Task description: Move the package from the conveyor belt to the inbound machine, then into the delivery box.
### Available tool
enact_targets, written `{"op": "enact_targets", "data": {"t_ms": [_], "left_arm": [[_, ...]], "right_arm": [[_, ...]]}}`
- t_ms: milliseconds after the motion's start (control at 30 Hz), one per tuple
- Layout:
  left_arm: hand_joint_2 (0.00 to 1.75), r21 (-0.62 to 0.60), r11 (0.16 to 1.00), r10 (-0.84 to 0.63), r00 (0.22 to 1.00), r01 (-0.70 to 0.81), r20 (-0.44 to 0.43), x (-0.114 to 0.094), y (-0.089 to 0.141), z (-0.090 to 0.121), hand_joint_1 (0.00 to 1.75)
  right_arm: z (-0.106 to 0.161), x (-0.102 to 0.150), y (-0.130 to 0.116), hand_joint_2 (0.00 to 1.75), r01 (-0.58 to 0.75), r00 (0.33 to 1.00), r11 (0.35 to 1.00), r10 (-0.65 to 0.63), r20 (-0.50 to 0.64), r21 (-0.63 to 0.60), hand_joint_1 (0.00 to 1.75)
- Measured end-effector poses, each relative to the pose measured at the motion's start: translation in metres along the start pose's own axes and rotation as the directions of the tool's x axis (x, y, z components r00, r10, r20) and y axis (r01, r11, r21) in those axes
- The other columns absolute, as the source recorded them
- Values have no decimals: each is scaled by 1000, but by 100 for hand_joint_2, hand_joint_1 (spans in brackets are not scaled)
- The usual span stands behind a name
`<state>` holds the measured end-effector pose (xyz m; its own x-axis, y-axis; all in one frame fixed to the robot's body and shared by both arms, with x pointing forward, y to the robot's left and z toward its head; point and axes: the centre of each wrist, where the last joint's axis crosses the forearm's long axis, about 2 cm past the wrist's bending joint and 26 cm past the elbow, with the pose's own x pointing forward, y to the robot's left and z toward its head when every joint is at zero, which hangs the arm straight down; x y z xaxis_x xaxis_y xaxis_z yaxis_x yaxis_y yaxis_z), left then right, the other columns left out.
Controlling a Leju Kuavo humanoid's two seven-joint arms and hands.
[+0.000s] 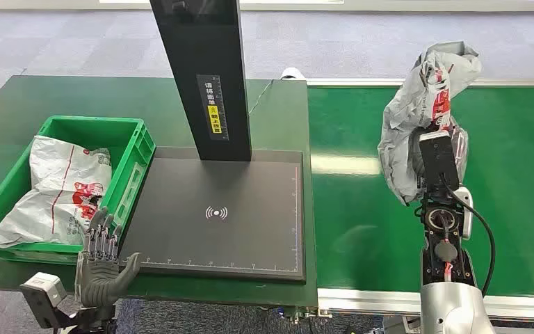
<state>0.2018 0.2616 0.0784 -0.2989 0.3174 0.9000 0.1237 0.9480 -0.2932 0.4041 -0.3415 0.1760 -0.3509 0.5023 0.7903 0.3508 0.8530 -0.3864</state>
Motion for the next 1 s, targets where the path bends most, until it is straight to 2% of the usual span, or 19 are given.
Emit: {"op": "enact_targets", "data": {"t_ms": [167,300,400,567,667,800,1000], "left_arm": [[175,-1,1000,1,1000,-1,5,-1,0,-2,0],[175,-6,1000,3,1000,-3,12,-2,0,-5,0],[175,-13,1000,7,1000,-7,12,-3,0,-7,0],[175,-36,999,8,1000,-7,9,-6,-2,-14,0],[175,-52,999,9,1000,-9,9,-7,-3,-18,0],[175,-64,998,8,1000,-8,0,-8,-3,-19,0],[175,-63,998,-1,1000,0,-19,-8,0,-16,0]], "right_arm": [[-5,25,19,175,98,990,994,-102,93,48,175],[-7,55,46,175,174,969,968,-202,145,182,175],[-4,76,72,175,225,946,915,-288,151,335,175],[6,107,115,175,228,915,781,-376,147,581,175],[15,121,142,175,181,921,687,-370,124,704,175],[26,129,169,175,114,944,581,-317,94,806,175],[35,123,192,175,-63,986,470,-105,126,880,175]]}}
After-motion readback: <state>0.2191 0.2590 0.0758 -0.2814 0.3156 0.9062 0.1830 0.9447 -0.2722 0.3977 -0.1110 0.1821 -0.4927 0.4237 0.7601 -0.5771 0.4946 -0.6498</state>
